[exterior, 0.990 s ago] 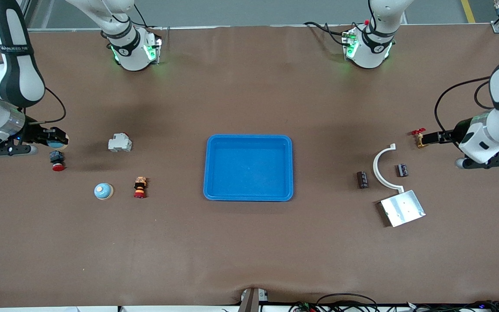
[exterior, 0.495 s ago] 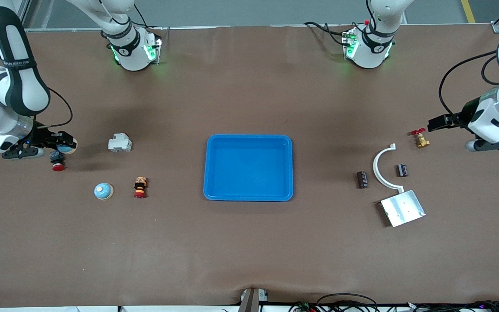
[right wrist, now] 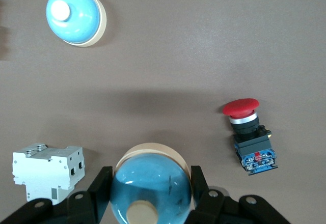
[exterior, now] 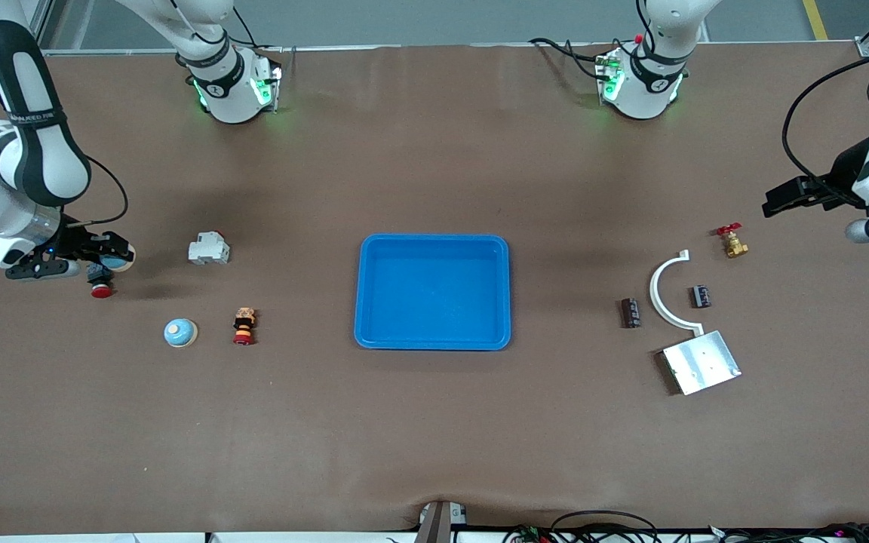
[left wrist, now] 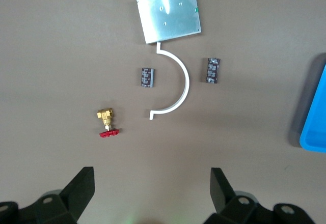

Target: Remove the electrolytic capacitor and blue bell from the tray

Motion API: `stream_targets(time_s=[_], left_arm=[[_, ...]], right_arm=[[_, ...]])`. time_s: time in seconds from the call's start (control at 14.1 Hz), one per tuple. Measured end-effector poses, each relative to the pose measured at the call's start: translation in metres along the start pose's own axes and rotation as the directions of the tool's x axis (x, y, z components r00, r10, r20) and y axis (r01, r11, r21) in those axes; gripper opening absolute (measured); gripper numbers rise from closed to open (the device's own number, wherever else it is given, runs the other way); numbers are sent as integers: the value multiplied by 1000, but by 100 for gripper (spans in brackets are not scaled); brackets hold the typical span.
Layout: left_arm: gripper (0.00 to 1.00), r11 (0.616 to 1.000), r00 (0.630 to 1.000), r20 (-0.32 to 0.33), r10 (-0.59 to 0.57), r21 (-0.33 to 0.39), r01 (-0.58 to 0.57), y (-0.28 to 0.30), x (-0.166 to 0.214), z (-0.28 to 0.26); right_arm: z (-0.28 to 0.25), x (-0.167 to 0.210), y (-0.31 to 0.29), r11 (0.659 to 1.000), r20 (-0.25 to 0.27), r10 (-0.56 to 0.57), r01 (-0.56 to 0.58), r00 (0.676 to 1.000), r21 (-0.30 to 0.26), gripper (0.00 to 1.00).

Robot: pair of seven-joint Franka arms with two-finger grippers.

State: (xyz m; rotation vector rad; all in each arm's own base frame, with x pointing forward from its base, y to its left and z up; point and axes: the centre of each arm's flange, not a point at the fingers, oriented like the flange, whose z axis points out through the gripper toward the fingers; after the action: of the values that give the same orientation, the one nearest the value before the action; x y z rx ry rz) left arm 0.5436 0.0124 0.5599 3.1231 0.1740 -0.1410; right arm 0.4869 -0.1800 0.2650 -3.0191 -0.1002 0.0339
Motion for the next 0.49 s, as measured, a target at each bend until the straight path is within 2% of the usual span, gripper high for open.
stream_targets(time_s=[0.28, 0.49], left_arm=[[100, 1000, 1000, -18, 1, -1, -1, 0, 1, -9], [100, 1000, 1000, -21, 1, -2, -1, 0, 1, -10]], right_arm=[[11, -1, 1, 1000, 12, 3, -3, 1000, 3, 67], [19, 0, 4, 1000, 0, 6, -6, 1000, -10, 67]])
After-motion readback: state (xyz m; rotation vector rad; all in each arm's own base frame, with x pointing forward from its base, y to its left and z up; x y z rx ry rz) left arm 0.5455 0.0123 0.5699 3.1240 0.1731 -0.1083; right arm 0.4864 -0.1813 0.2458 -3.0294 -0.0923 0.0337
